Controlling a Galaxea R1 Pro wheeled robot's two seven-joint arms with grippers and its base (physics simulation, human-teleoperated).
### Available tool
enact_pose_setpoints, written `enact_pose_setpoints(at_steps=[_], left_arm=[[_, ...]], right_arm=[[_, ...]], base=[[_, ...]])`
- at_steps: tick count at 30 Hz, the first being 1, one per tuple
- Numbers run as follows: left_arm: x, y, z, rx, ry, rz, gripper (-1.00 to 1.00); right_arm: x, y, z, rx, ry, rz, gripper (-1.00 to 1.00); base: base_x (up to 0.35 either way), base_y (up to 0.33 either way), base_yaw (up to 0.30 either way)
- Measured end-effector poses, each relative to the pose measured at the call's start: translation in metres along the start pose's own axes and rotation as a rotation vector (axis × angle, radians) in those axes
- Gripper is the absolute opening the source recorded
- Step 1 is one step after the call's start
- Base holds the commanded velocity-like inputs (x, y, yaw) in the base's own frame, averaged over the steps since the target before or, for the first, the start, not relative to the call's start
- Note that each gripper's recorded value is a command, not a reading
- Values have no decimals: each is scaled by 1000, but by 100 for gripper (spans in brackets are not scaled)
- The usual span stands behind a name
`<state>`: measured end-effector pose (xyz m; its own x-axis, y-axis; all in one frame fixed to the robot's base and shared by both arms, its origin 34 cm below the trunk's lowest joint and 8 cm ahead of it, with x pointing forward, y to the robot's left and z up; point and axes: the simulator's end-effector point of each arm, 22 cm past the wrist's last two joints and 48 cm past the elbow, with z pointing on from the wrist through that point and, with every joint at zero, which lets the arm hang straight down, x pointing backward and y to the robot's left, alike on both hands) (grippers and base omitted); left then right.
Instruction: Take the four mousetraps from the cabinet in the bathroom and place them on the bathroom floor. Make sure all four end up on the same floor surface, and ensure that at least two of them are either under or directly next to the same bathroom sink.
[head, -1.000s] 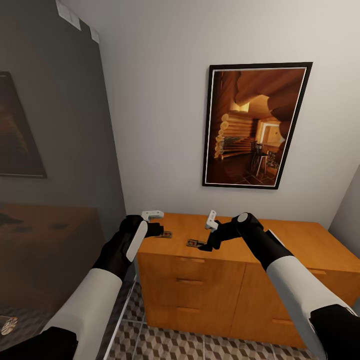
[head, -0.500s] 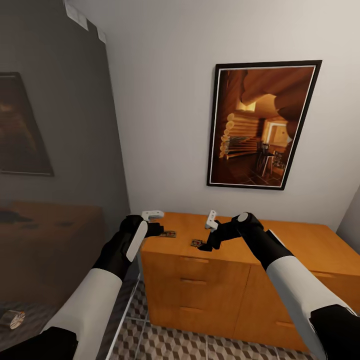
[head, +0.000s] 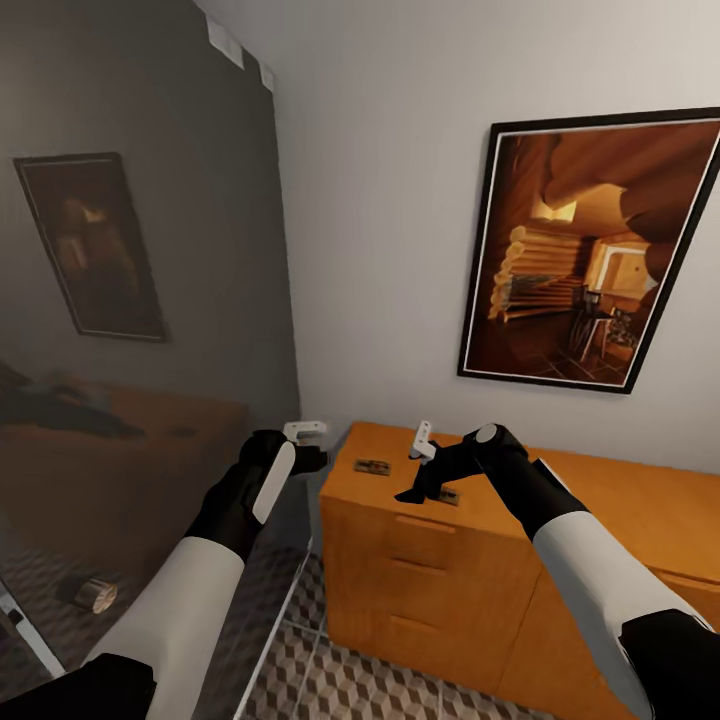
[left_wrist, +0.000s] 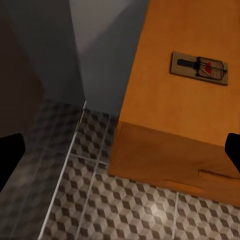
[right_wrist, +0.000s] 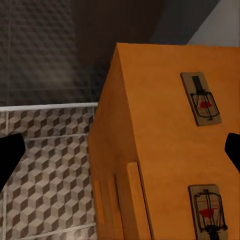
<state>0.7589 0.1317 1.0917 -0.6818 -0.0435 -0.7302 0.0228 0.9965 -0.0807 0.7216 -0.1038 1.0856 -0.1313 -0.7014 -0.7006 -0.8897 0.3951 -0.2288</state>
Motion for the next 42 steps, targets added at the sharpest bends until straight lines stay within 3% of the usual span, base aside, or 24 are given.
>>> enact_pose_setpoints(at_steps=[30,42], left_arm=[[3,-13,2,57,3,0,100],[8,-11,8,51,1,-5,100]], right_arm=[[1,0,0,2,1,0,100],[1,0,0,2,1,1,100]], base=[[1,0,27],[138,-95,0]])
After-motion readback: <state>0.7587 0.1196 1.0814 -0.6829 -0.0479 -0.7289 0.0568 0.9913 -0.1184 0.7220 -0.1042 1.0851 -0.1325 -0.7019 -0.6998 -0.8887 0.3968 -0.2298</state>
